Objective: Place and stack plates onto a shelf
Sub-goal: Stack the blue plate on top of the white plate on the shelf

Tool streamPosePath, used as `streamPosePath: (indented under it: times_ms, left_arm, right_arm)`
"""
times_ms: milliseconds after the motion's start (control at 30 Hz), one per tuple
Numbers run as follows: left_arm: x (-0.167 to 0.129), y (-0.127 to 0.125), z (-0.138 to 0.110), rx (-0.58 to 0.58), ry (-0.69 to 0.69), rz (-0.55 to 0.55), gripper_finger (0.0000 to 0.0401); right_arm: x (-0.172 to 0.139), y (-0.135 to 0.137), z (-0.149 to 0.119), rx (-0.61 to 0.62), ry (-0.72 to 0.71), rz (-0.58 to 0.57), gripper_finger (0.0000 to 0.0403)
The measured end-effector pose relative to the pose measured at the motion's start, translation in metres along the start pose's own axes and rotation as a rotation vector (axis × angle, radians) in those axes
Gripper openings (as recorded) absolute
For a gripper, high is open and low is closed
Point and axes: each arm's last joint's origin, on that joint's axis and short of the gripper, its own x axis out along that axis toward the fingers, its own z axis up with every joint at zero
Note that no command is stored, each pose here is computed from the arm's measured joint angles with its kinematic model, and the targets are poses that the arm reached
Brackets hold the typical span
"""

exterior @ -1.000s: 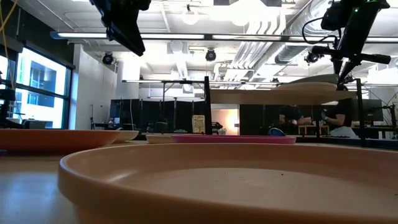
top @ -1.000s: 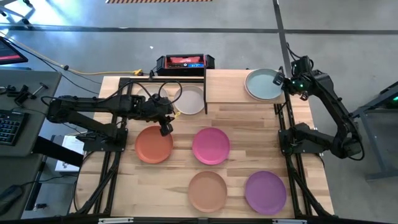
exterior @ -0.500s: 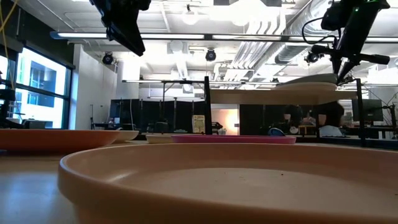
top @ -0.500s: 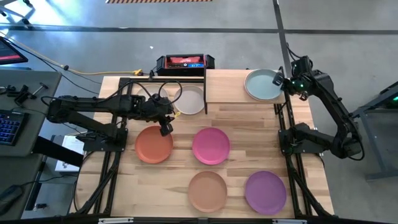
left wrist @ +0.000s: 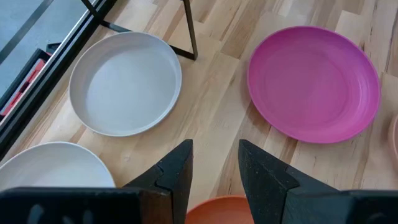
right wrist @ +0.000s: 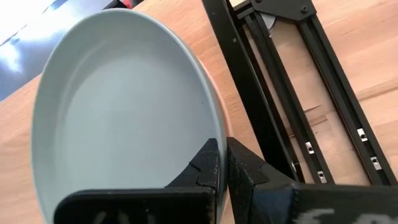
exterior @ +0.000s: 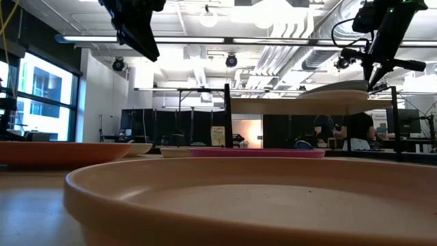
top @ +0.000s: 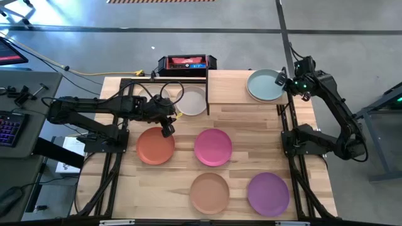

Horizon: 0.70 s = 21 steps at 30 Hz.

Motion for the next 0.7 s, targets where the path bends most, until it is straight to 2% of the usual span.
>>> streamPosePath:
  times_ms: [700]
  left_arm:
    - [0.0000,-0.0002,0.0008,-0.002,-0.008,-0.002,0.0117]
  right_arm:
    - [0.0000,-0.0010,0.0011,-0.001,-0.037,-0.038,0.0001]
